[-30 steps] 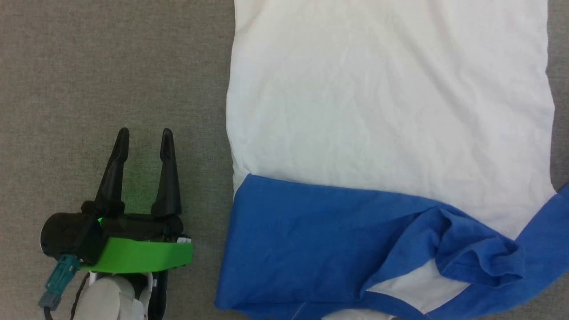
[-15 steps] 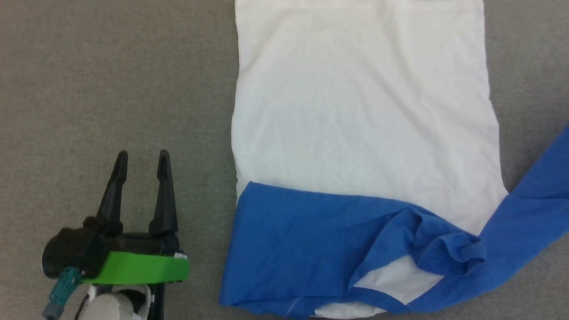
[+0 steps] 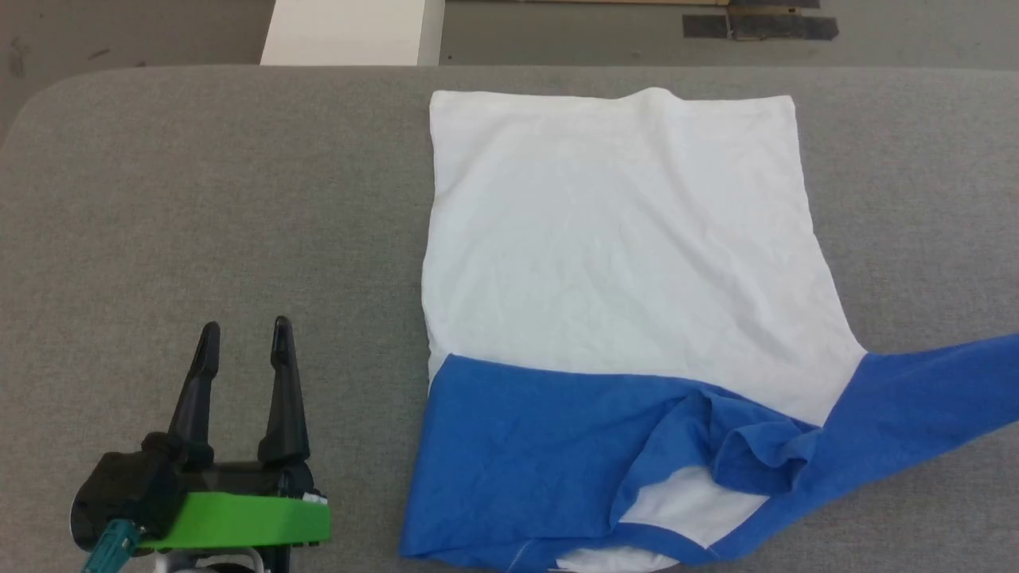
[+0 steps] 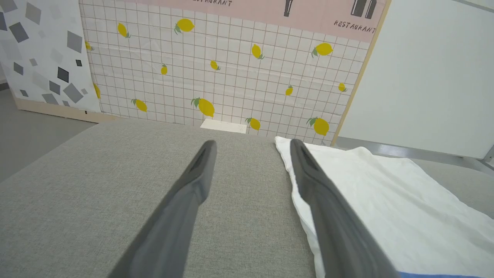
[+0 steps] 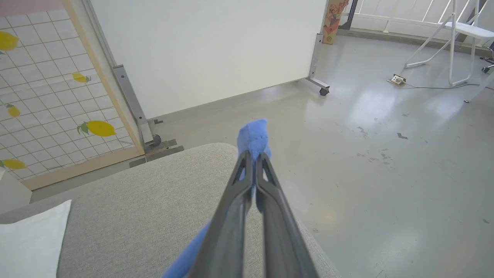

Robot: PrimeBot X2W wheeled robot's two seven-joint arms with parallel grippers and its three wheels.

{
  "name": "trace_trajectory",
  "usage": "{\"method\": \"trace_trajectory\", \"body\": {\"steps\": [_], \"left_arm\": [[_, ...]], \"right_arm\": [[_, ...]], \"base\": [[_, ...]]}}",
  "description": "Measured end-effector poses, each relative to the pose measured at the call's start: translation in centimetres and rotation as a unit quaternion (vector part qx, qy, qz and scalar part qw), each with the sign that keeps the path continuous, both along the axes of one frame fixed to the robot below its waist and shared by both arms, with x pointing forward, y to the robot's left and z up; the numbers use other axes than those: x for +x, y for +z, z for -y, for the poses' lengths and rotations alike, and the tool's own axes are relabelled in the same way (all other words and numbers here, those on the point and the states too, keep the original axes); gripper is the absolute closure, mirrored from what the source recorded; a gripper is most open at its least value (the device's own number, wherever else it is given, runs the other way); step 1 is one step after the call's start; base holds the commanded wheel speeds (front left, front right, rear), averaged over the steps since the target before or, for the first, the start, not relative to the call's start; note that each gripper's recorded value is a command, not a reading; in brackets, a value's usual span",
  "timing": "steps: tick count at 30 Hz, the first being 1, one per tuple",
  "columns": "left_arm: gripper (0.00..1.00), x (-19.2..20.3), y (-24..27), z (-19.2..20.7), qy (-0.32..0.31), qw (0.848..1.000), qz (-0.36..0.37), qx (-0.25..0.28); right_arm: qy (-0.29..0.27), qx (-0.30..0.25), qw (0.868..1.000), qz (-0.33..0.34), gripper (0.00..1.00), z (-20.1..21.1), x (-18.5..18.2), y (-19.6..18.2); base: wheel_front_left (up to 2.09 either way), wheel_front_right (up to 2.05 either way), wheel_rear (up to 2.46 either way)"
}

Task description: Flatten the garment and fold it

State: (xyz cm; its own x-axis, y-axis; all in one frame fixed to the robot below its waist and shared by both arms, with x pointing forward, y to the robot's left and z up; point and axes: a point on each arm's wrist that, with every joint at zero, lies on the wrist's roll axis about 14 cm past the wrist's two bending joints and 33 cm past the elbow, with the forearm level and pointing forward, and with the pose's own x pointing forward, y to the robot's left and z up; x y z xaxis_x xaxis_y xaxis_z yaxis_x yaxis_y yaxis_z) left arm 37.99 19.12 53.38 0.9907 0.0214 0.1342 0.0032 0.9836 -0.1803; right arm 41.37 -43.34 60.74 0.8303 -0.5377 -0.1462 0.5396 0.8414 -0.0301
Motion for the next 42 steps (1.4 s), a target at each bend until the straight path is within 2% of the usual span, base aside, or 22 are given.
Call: {"method": "trace_trajectory", "body": {"steps": [5,10,13,19,22,26,32,38,42], "left_arm": [[0.00,-0.3,0.9,0.2,-0.003,1.000,0.012,-0.002],[0.00,-0.6,1.0,0.3,-0.002,1.000,0.013,-0.002],[0.00,-0.7,1.2,0.3,-0.001,1.000,0.014,-0.003],[0.00,-1.2,1.6,0.4,0.000,1.000,0.017,-0.003],[0.00,-1.5,1.8,0.2,0.003,1.000,0.020,-0.004],[0.00,-2.1,1.9,-0.1,0.009,1.000,0.020,-0.006],[0.00,-3.0,2.0,-0.8,0.022,1.000,0.020,-0.005],[0.00,-3.8,2.0,-1.6,0.036,0.999,0.015,-0.005],[0.00,-4.3,1.8,-1.9,0.044,0.999,0.011,-0.009]], "right_arm": [[0.005,0.002,1.000,0.005,1.00,-0.1,-0.7,0.1],[0.054,-0.007,0.998,0.018,1.00,-2.6,0.7,0.9],[0.111,-0.015,0.993,0.029,1.00,-6.1,2.2,1.9],[0.240,-0.019,0.969,0.047,1.00,-14.9,4.0,3.5],[0.305,-0.019,0.951,0.049,1.00,-19.6,4.3,3.9],[0.391,-0.011,0.919,0.045,1.00,-26.2,4.0,3.7],[0.506,0.015,0.862,0.019,1.00,-35.6,2.2,1.8],[0.595,0.043,0.802,-0.031,1.00,-43.0,0.1,-1.9],[0.629,0.055,0.771,-0.084,1.00,-46.2,-1.3,-6.0]], "base": [[0.00,0.00,0.00],[0.00,0.00,0.00],[0.00,0.00,0.00],[0.00,0.00,0.00],[0.00,0.00,0.00],[0.00,0.00,0.00],[0.00,0.00,0.00],[0.00,0.00,0.00],[0.00,0.00,0.00]]}}
